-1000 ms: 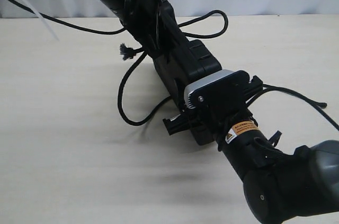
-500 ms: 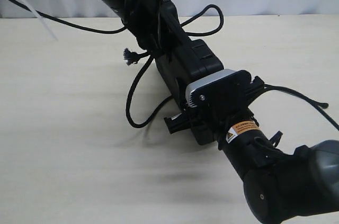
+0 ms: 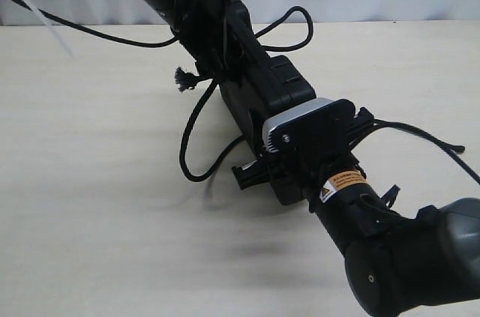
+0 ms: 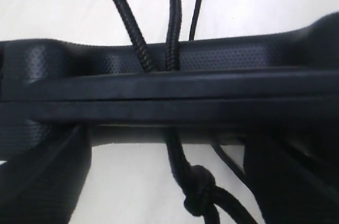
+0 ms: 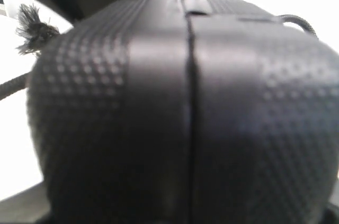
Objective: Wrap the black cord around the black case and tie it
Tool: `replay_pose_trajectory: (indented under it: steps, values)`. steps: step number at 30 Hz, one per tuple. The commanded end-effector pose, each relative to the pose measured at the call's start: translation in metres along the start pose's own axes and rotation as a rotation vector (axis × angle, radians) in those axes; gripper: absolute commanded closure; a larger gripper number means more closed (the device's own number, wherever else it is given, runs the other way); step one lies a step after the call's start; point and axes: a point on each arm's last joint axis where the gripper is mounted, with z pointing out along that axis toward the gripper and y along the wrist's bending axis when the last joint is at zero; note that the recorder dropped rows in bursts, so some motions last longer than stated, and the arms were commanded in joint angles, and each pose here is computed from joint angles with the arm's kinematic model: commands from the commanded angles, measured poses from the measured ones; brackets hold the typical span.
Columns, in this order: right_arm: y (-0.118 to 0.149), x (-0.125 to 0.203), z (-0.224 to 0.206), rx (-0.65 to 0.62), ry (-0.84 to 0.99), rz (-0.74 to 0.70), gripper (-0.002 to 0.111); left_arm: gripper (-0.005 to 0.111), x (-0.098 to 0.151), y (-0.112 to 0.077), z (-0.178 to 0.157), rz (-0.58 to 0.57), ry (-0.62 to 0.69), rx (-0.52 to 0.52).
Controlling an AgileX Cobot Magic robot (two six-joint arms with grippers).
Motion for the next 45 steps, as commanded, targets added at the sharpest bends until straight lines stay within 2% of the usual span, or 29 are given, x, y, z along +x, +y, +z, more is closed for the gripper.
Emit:
replay_pose_trajectory:
  steps: [1,8,13,20,23,27,32,39,43,45]
  values:
    - [0.0,-0.011,-0.001,-0.012,-0.083,-0.018,0.104,0.031,-0.002,-0.001,-0.023,0.013,0.006,-0.019]
    - [0.0,-0.011,-0.001,-0.012,-0.083,-0.018,0.104,0.031,0.008,-0.004,-0.038,-0.058,0.12,-0.014]
    - [0.0,-0.011,-0.001,-0.012,-0.083,-0.018,0.104,0.031,0.014,-0.008,-0.039,-0.221,0.192,0.01]
    - [0.0,-0.011,-0.001,-0.012,-0.083,-0.018,0.104,0.031,0.019,-0.023,-0.036,-0.311,0.24,0.145]
    - [0.0,-0.011,-0.001,-0.012,-0.083,-0.016,0.104,0.031,0.027,-0.028,-0.027,-0.335,0.262,0.162]
    - [0.0,-0.011,-0.001,-0.013,-0.083,-0.011,0.104,0.031,0.039,-0.031,-0.014,-0.344,0.281,0.142]
    - [0.0,-0.011,-0.001,-0.013,-0.083,-0.007,0.104,0.032,0.052,-0.031,-0.001,-0.363,0.28,0.067]
    - [0.0,-0.011,-0.001,-0.013,-0.083,-0.001,0.104,0.032,0.064,-0.038,0.003,-0.382,0.204,0.005]
    - [0.0,-0.011,-0.001,-0.013,-0.083,0.012,0.104,0.032,0.078,-0.045,0.016,-0.396,0.182,-0.01]
    - [0.0,-0.011,-0.001,-0.013,-0.083,0.012,0.104,0.032,0.085,-0.049,0.026,-0.418,0.118,-0.041]
